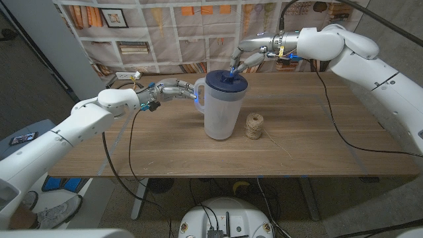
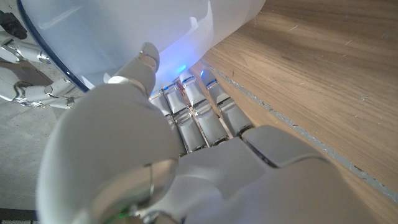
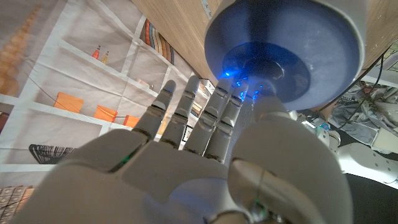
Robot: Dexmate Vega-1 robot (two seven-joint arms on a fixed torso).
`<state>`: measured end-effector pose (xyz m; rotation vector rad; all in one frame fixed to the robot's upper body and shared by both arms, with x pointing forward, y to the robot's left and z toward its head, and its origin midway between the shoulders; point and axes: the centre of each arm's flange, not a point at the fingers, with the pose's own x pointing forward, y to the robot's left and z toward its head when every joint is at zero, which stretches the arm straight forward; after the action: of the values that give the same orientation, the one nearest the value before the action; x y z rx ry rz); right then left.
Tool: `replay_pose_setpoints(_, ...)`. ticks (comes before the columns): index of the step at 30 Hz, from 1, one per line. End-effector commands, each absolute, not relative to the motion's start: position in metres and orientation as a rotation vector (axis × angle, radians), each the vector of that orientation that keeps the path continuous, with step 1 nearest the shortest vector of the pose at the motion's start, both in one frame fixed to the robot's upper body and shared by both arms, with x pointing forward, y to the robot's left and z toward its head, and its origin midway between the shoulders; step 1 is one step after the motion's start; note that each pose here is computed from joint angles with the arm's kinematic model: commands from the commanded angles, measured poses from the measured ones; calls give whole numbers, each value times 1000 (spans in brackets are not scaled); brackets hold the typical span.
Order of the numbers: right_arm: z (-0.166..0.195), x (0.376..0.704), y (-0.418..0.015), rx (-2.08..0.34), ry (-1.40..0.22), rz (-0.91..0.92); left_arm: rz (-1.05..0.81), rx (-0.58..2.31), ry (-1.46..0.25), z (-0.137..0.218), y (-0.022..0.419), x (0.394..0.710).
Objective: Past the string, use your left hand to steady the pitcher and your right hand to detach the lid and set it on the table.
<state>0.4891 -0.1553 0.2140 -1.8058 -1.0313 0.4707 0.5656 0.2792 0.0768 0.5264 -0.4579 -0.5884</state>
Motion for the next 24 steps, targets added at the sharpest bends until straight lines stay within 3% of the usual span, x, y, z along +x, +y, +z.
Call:
replay_pose_setpoints(1, 219, 485, -157, -1810, -1056, 449, -592, 524, -456, 78, 279, 568)
replay_pose_setpoints(24, 218, 478, -160, -1773, -1052, 478, -597, 528, -453, 84, 281, 573)
